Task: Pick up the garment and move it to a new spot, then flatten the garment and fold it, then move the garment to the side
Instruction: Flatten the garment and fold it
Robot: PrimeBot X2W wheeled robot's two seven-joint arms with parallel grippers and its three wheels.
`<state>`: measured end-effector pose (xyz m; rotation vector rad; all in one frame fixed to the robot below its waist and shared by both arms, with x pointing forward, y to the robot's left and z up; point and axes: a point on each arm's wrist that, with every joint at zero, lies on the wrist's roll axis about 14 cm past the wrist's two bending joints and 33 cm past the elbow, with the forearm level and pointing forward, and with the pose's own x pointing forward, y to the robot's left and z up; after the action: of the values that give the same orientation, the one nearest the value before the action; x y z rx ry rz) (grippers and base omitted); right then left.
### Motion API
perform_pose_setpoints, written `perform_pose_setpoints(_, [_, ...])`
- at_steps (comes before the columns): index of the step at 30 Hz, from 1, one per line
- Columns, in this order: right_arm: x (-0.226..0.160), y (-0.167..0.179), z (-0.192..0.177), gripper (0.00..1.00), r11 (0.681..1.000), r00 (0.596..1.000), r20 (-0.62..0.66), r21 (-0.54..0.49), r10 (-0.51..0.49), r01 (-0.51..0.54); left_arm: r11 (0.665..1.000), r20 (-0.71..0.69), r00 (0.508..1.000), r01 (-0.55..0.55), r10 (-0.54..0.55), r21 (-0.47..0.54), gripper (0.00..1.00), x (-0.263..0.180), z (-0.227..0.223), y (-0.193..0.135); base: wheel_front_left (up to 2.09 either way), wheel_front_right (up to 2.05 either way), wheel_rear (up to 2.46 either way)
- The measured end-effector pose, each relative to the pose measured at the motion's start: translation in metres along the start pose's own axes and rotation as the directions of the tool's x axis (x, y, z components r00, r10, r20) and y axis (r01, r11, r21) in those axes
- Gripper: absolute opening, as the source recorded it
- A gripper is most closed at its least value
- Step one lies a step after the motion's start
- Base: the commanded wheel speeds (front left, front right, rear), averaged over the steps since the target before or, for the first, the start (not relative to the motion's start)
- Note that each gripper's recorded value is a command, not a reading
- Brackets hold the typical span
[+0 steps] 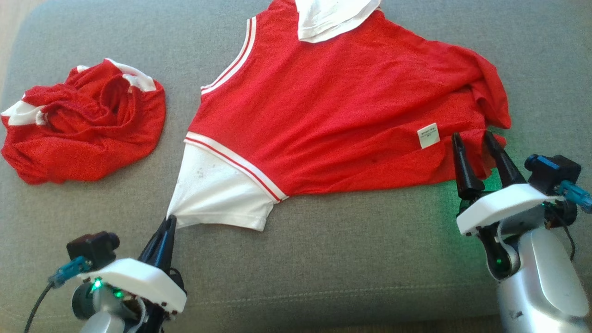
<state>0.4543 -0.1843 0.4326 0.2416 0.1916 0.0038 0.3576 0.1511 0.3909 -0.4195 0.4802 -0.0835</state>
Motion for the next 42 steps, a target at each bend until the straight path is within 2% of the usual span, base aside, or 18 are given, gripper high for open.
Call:
perform_pose_setpoints(2, [-0.001, 0.001, 0.0, 0.97, 1.0, 1.0, -0.002, 0.006, 0.003, -0.003, 1.0, -0.001, 1.0, 0.001, -0.001, 0.0, 0.0, -0.001, -0.001, -0.001, 0.0, 0.0, 0.0])
perform_pose_setpoints(4, [-0.003, 0.001, -0.003, 0.88, 1.0, 1.0, -0.012, 0.007, 0.002, -0.002, 1.0, -0.001, 1.0, 0.001, -0.001, -0.001, 0.0, -0.002, -0.001, -0.001, 0.0, 0.0, 0.0])
perform_pose_setpoints(6, [-0.005, -0.001, -0.01, 0.69, 1.0, 0.999, -0.036, 0.009, -0.004, 0.004, 1.0, -0.001, 1.0, 0.002, -0.002, -0.002, 0.0, -0.003, -0.002, -0.002, 0.0, 0.0, 0.0])
perform_pose_setpoints(9, [-0.004, -0.001, -0.017, 0.49, 1.0, 0.998, -0.058, 0.01, -0.006, 0.007, 1.0, -0.005, 1.0, 0.007, -0.007, -0.007, 0.0, -0.004, -0.004, -0.003, 0.0, 0.0, 0.0])
perform_pose_setpoints(11, [-0.002, 0.0, -0.02, 0.41, 1.0, 0.998, -0.07, 0.0, -0.005, 0.005, 1.0, -0.007, 1.0, 0.005, -0.006, -0.01, 0.0, -0.005, -0.005, -0.003, 0.0, 0.0, 0.0])
perform_pose_setpoints(14, [0.004, 0.0, -0.02, 0.38, 1.0, 0.997, -0.073, -0.003, -0.006, 0.006, 1.0, -0.011, 1.0, 0.0, 0.0, -0.013, 0.0, -0.005, -0.007, -0.002, 0.0, 0.0, 0.0])
perform_pose_setpoints(18, [0.011, 0.001, -0.016, 0.4, 1.0, 0.998, -0.065, -0.009, -0.008, 0.007, 1.0, -0.007, 1.0, -0.006, 0.006, -0.016, 0.0, -0.006, -0.008, -0.001, 0.0, 0.0, 0.0])
perform_pose_setpoints(20, [0.013, 0.0, -0.016, 0.27, 1.0, 0.998, -0.064, -0.013, -0.01, 0.01, 1.0, -0.009, 1.0, -0.007, 0.006, -0.019, 0.0, -0.006, -0.009, -0.001, 0.0, 0.0, 0.0])
perform_pose_setpoints(22, [0.013, 0.0, -0.016, 0.0, 1.0, 0.998, -0.064, -0.017, -0.012, 0.011, 1.0, -0.011, 1.0, -0.006, 0.006, -0.02, 0.0, -0.006, -0.01, -0.001, 0.0, 0.0, 0.0])
perform_pose_setpoints(27, [0.014, -0.002, -0.007, 0.0, 1.0, 0.999, -0.033, -0.026, -0.017, 0.016, 0.999, -0.002, 1.0, -0.002, 0.002, -0.035, 0.0, -0.006, -0.009, -0.003, 0.0, 0.0, 0.0])
perform_pose_setpoints(30, [0.016, -0.002, 0.013, 0.0, 1.0, 0.999, 0.034, -0.019, -0.019, 0.02, 0.991, 0.046, 0.999, 0.029, -0.023, -0.133, 0.0, -0.004, 0.001, -0.012, 0.0, 0.0, 0.0])
perform_pose_setpoints(33, [0.017, -0.001, 0.047, 0.0, 1.0, 0.991, 0.136, -0.004, -0.015, 0.016, 0.943, 0.142, 0.987, 0.115, -0.073, -0.312, 0.0, 0.0, 0.028, -0.03, 0.0, 0.0, 0.0])
perform_pose_setpoints(36, [0.016, 0.0, 0.094, 0.0, 1.0, 0.965, 0.262, 0.001, -0.015, 0.015, 0.861, 0.304, 0.941, 0.274, -0.149, -0.428, 0.0, 0.003, 0.087, -0.054, 0.0, 0.0, 0.0])
perform_pose_setpoints(39, [0.009, 0.005, 0.148, 0.0, 1.0, 0.926, 0.377, -0.006, 0.0, 0.003, 0.79, 0.476, 0.854, 0.436, -0.211, -0.431, 0.0, -0.003, 0.165, -0.078, 0.0, 0.0, 0.0])
perform_pose_setpoints(42, [-0.001, 0.012, 0.196, 0.0, 1.0, 0.893, 0.449, -0.013, 0.019, -0.015, 0.735, 0.587, 0.771, 0.545, -0.248, -0.404, 0.0, -0.016, 0.231, -0.099, 0.0, 0.0, 0.0])
